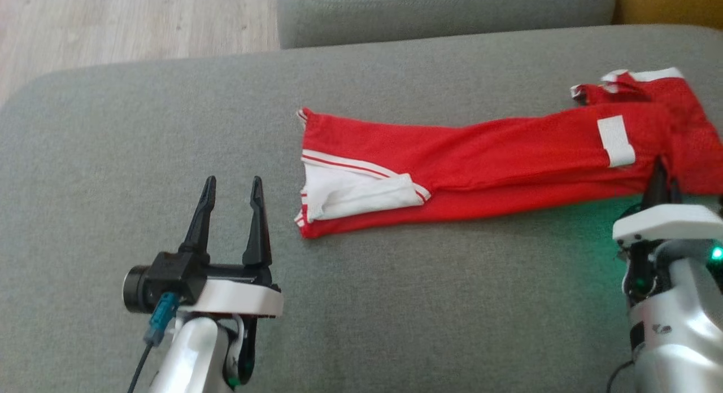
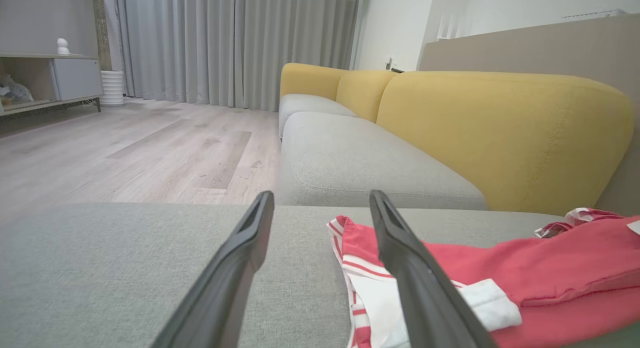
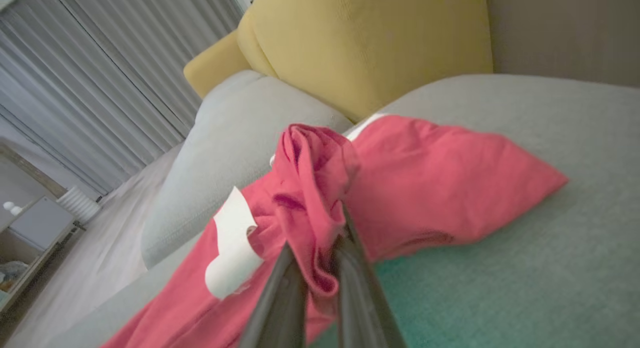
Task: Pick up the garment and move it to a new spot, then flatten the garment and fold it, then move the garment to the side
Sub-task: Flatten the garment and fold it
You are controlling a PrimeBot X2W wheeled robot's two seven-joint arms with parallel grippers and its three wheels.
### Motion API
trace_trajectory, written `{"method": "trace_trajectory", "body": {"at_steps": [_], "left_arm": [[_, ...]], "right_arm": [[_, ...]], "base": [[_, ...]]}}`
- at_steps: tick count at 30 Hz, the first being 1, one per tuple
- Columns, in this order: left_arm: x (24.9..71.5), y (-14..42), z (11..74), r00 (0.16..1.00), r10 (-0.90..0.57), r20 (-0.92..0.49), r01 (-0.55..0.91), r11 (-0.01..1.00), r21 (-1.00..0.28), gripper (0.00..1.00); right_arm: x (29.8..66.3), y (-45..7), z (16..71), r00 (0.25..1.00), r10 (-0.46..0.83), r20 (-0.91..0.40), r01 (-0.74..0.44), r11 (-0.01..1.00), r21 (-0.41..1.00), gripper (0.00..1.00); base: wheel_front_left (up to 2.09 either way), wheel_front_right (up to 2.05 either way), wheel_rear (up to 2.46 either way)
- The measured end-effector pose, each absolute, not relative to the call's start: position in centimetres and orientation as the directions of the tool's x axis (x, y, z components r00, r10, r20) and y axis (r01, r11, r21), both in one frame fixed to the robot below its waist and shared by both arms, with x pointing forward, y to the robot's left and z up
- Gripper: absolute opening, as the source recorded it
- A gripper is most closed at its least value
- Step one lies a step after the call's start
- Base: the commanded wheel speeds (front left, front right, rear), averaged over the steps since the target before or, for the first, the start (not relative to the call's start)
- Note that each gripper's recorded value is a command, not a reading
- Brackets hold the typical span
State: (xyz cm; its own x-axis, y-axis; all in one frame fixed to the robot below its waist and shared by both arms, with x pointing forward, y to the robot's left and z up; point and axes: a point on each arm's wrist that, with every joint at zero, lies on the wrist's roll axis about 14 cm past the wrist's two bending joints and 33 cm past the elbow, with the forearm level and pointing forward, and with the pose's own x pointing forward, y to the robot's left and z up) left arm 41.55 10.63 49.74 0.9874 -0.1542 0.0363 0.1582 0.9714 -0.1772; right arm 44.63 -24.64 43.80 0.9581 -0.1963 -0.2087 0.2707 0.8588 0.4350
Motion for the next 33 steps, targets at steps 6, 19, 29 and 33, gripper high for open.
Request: {"method": "trace_trajectory", "body": {"at_steps": [6,19,29,33], "left_arm": [[40.8,10.3,50.5,0.985,-0.162,0.056,0.17,0.97,-0.175,1.0],[39.1,12.7,51.6,0.991,-0.107,0.086,0.12,0.979,-0.167,1.0],[37.8,15.6,51.3,0.997,-0.024,0.074,0.035,0.986,-0.164,1.0],[37.6,15.9,50.7,0.998,-0.014,0.057,0.023,0.987,-0.162,1.0]], "right_arm": [[45.6,-22.8,48.3,0.988,-0.131,-0.086,0.156,0.891,0.425,0.0],[46.0,-10.0,50.0,0.972,0.231,-0.036,-0.191,0.877,0.441,0.0],[45.3,-1.4,48.2,0.882,0.462,-0.093,-0.386,0.822,0.418,0.0],[45.2,0.6,47.5,0.852,0.511,-0.112,-0.424,0.799,0.426,0.0]], "base": [[0.0,0.0,0.0],[0.0,0.0,0.0],[0.0,0.0,0.0],[0.0,0.0,0.0]]}}
